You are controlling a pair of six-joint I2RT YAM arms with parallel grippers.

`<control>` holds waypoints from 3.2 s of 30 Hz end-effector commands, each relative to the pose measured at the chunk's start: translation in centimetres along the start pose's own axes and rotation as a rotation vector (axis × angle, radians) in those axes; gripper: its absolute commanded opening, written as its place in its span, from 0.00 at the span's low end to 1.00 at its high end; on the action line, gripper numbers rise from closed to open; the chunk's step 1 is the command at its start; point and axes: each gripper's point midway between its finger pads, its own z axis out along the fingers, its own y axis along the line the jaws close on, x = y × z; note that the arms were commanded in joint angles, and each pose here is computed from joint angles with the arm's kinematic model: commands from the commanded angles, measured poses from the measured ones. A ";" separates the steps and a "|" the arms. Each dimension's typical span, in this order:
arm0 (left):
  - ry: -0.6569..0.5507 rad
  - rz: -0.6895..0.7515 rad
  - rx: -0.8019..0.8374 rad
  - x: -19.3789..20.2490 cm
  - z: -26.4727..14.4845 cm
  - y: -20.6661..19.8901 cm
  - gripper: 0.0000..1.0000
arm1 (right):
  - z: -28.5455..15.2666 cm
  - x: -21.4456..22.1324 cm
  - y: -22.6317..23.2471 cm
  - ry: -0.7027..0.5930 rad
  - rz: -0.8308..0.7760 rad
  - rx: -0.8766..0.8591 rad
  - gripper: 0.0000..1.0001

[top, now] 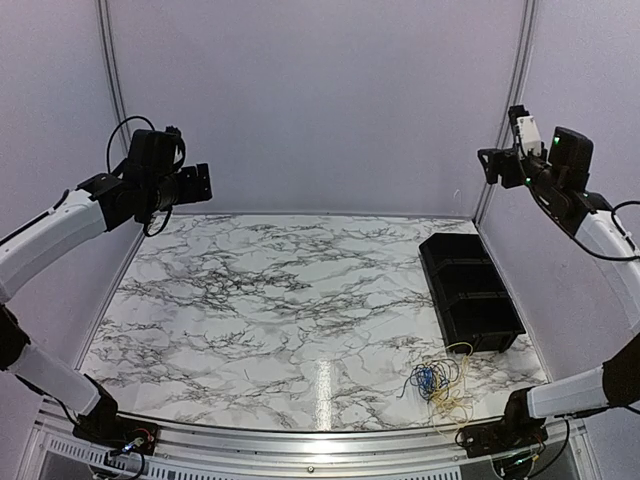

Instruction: Untangle the cables

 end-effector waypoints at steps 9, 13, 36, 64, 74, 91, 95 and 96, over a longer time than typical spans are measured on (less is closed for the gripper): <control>0.056 -0.015 0.160 2.2 -1.3 0.4 0.80 | -5.5 7.2 5.5 0.179 -0.232 -0.278 0.98; 0.105 0.043 0.298 3.9 -3.0 -4.6 0.72 | -8.9 10.4 9.7 0.264 -0.335 -0.480 0.92; 0.518 0.370 0.918 23.7 -14.6 -28.7 0.69 | -23.1 26.5 15.5 0.780 -0.676 -1.144 0.51; 0.528 0.270 0.872 23.9 -13.8 -28.8 0.76 | -17.4 29.4 17.5 0.925 -0.865 -1.151 0.32; 0.529 0.267 0.880 24.0 -13.9 -28.7 0.75 | -16.7 29.9 17.5 0.923 -0.918 -1.189 0.32; 0.494 0.245 0.847 23.4 -13.6 -27.7 0.75 | -16.2 34.1 18.2 0.978 -0.904 -1.205 0.39; 0.493 0.243 0.856 23.5 -13.6 -27.9 0.75 | -15.6 33.7 18.8 0.964 -0.876 -1.212 0.26; 0.493 0.241 0.857 23.5 -13.6 -28.0 0.75 | -15.6 33.5 19.0 0.961 -0.870 -1.220 0.18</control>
